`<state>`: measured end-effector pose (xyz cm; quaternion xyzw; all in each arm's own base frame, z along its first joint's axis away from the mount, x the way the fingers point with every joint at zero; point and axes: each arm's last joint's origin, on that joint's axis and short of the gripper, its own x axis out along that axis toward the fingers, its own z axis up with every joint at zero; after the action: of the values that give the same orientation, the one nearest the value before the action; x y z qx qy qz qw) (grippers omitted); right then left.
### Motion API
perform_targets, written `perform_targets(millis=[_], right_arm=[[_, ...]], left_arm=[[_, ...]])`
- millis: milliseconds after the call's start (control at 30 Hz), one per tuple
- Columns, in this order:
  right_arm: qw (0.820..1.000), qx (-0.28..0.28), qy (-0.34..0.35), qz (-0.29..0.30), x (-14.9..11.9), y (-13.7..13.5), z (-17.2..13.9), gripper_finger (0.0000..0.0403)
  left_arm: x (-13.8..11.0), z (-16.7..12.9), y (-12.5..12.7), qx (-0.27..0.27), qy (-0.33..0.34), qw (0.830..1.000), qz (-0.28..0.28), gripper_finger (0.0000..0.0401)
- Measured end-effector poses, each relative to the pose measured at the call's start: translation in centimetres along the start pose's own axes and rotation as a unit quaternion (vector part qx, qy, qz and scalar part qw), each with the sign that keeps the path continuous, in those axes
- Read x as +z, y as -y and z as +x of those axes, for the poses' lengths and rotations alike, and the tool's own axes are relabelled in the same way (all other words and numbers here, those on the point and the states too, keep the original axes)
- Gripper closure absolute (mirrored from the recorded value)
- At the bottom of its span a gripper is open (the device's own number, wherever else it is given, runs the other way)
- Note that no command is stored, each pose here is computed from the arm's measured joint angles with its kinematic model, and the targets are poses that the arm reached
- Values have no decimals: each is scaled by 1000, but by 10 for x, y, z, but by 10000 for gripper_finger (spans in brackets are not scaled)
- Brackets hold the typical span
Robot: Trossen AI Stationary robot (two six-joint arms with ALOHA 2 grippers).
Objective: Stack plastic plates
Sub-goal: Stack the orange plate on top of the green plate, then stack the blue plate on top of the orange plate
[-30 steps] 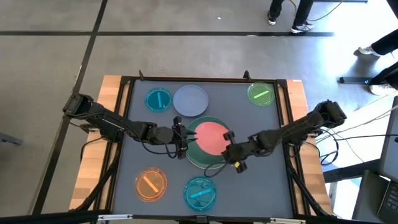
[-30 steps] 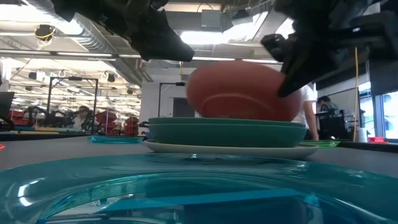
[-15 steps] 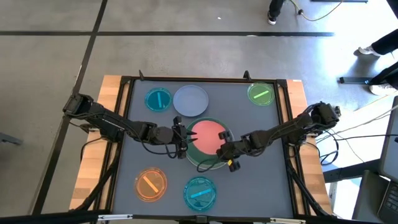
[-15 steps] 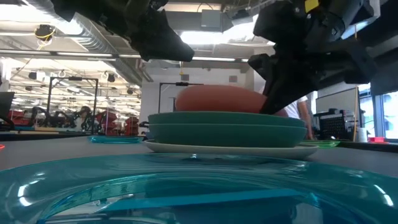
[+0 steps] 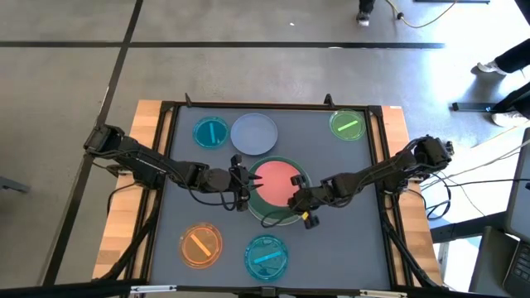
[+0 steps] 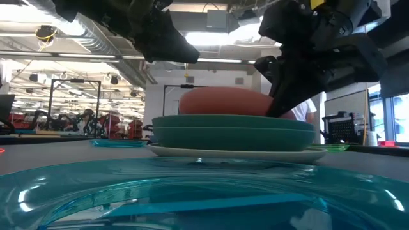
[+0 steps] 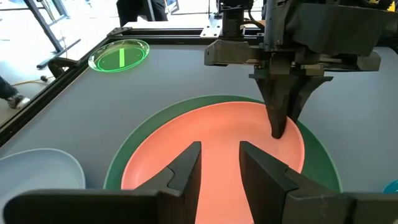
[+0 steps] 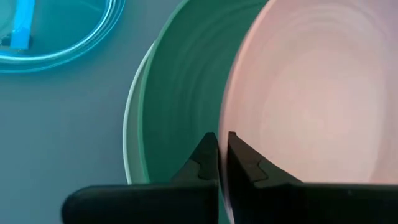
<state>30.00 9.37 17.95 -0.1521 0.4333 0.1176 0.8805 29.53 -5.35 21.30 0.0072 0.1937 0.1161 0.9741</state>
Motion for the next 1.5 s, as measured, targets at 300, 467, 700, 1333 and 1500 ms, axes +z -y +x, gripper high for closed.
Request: perform_targets(millis=[300,467,700,1333,1500], right_arm=[[1000,4,5,10,1,0,0,307],[1000,9,3,-5,1,1,-17,245],[997,45,63,-14,-5,4,-71,220],[967,-144,212,1,-69,12,-133,220],[953,-186,238,-29,-63,15,-138,220]], left_arm=[[0,0,0,-5,-1,1000,-2,299],[0,0,0,-5,-2,1000,-1,299],[2,3,-6,5,-1,1000,-7,299],[22,25,-118,143,-76,983,-85,268],[13,22,-157,204,-103,963,-142,235]])
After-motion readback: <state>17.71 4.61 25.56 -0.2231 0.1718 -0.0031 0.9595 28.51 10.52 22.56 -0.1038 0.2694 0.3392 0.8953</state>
